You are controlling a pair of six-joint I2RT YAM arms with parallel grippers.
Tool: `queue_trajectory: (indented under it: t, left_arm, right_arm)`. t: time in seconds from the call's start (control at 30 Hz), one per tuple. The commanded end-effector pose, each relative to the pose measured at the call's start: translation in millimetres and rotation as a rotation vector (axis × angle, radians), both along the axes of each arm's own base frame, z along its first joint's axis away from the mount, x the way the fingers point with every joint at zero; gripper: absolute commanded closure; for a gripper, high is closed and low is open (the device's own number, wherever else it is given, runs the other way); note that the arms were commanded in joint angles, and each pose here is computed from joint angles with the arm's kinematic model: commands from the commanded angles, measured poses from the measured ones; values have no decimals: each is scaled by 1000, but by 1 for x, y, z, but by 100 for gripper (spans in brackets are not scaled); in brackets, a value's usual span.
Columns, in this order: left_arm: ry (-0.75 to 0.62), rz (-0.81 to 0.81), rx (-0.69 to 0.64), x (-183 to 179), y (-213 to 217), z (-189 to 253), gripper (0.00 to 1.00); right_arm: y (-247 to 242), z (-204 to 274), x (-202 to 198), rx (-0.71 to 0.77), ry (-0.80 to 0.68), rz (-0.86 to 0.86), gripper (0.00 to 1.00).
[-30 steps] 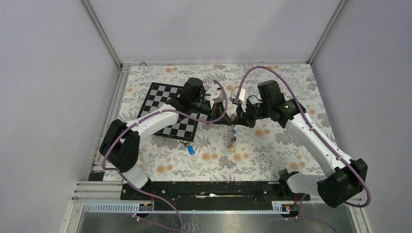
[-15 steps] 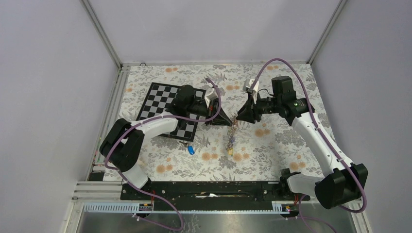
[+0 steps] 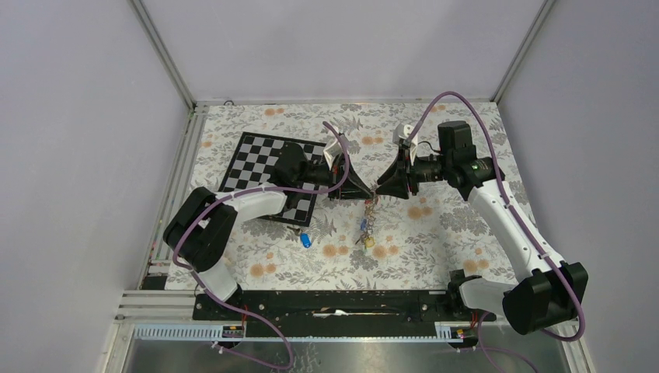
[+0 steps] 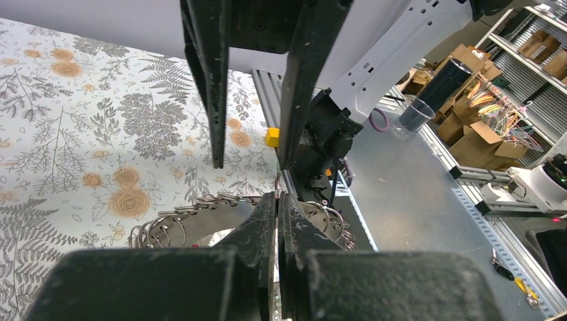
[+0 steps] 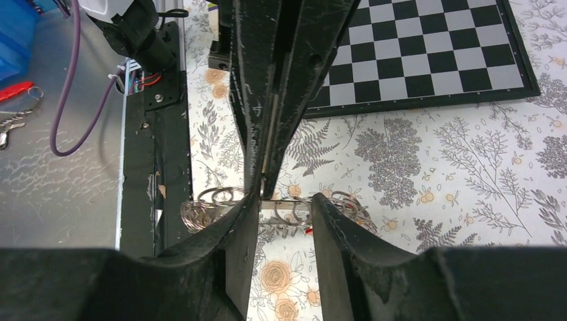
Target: Put the keys on the keyring
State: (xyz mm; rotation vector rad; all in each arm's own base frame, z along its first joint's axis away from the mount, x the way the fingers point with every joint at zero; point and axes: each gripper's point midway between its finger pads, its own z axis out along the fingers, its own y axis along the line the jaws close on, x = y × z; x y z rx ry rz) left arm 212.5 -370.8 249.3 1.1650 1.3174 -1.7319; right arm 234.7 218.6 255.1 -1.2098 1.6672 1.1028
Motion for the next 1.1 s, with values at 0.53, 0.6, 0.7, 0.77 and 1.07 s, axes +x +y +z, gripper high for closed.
queue_trajectory:
  t: [0.53, 0.6, 0.7, 0.77, 1.07]
  left_arm:
    - [-64, 83, -84, 5, 1, 27, 100]
    - [-64, 84, -85, 5, 2, 28, 100]
    - [-61, 84, -85, 5, 1, 28, 100]
    - [-59, 87, -85, 6, 1, 28, 100]
    - [-55, 90, -87, 7, 1, 28, 100]
  right_arm:
    - [-2, -2, 8, 3, -9, -48, 56]
    - [-1, -3, 9, 4, -3, -49, 55]
    - [0, -4, 8, 10, 3, -42, 55]
    - [1, -4, 5, 18, 14, -30, 55]
    - [1, -13, 3, 16, 32, -21, 59]
